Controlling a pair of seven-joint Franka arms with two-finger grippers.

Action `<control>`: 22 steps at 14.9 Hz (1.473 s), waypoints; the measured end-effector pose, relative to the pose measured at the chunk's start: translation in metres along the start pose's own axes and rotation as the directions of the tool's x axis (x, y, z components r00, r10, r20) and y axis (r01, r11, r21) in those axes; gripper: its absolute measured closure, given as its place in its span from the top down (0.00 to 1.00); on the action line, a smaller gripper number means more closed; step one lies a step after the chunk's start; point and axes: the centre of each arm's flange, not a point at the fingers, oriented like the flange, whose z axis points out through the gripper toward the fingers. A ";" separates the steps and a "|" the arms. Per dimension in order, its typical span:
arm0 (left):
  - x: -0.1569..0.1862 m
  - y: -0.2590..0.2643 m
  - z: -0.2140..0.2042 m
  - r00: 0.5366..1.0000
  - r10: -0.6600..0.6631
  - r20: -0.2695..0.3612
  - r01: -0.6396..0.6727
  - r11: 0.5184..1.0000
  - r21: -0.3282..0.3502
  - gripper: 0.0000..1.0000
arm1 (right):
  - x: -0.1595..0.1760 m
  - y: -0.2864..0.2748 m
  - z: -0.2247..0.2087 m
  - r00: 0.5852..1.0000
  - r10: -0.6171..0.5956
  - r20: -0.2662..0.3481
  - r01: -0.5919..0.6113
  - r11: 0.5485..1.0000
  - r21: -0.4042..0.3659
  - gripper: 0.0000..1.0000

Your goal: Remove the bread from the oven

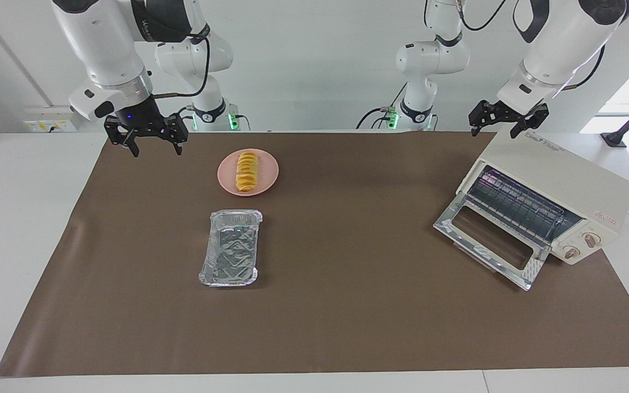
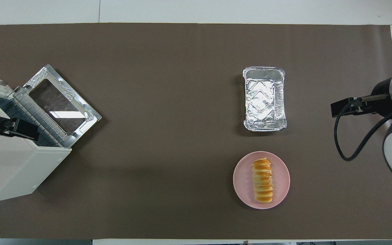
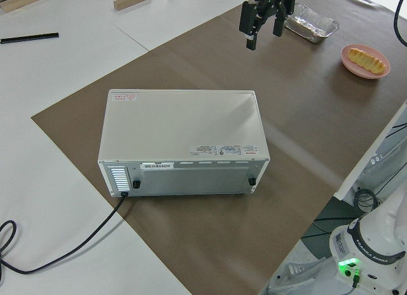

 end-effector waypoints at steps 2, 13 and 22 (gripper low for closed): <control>0.000 0.000 0.000 1.000 0.000 0.000 0.000 1.000 0.000 1.00 | -0.001 0.000 0.001 1.000 0.000 0.009 0.000 1.000 0.000 1.00; 0.000 0.000 0.000 1.000 0.000 0.000 0.000 1.000 0.000 1.00 | -0.005 0.020 0.004 0.996 0.079 0.048 -0.079 0.997 0.011 1.00; 0.000 0.000 0.000 1.000 0.000 0.000 0.000 1.000 0.000 1.00 | -0.005 0.022 -0.001 0.996 0.083 0.038 -0.084 0.996 0.012 1.00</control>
